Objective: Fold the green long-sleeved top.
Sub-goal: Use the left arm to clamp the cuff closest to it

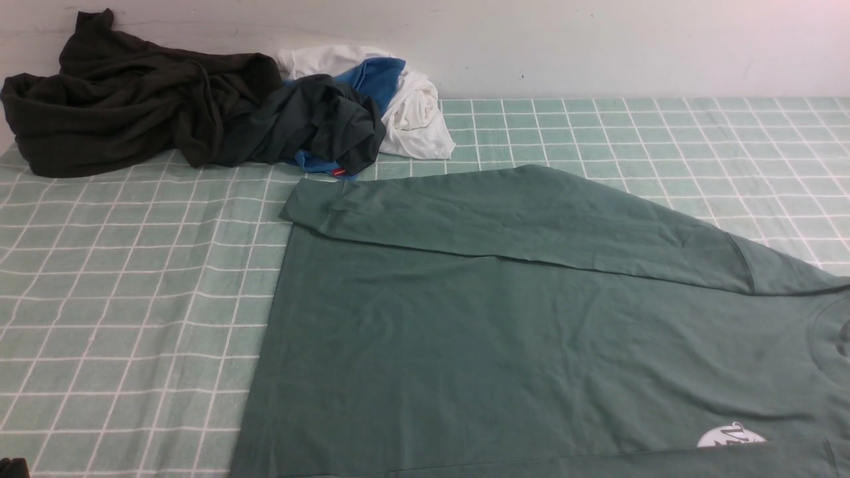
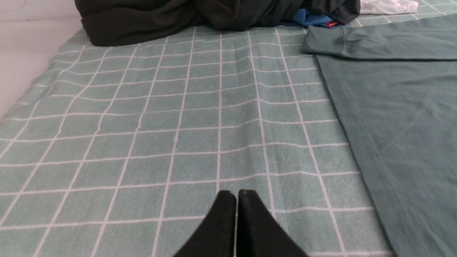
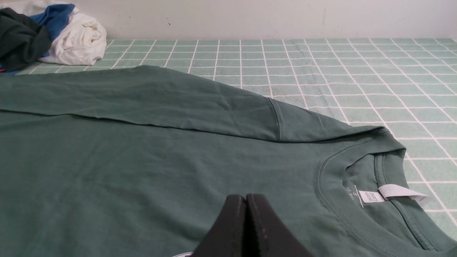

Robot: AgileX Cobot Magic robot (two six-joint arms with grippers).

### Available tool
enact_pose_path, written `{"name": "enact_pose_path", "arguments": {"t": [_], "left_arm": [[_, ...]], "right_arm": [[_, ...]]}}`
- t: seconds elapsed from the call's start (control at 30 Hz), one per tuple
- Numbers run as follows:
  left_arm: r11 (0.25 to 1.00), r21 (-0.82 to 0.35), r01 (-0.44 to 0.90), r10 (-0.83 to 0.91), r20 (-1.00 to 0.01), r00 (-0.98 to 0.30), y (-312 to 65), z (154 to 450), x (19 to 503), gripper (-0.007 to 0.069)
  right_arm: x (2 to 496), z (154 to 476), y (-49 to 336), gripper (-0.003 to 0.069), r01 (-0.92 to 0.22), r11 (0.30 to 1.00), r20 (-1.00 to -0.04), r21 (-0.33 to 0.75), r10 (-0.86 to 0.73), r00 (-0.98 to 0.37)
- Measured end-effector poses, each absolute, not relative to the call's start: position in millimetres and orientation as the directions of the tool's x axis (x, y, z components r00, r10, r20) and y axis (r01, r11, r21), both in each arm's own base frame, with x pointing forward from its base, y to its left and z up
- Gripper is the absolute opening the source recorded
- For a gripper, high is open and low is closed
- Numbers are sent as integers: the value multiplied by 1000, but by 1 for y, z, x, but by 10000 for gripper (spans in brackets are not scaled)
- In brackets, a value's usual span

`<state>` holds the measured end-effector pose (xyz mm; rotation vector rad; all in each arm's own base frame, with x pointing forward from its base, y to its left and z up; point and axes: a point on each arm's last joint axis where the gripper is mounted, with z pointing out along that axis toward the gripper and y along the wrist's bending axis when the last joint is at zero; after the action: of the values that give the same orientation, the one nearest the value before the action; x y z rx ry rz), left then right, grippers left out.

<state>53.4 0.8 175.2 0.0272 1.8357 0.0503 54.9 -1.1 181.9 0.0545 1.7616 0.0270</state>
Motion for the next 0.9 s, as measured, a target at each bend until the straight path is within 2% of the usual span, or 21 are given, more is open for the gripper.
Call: {"name": "enact_pose_path", "arguments": {"t": [0.67,0.9], "left_arm": [[999,46,-7,43,-964,-262,1,175,53,-3],[997,-72,0,-70,-963,-261,-3,175,54,-3]], "right_arm": [[55,182,-1,-14,27,997,-979,75,78,-189],[55,182,-1,-14,27,997,-979,76,79,-189]]}}
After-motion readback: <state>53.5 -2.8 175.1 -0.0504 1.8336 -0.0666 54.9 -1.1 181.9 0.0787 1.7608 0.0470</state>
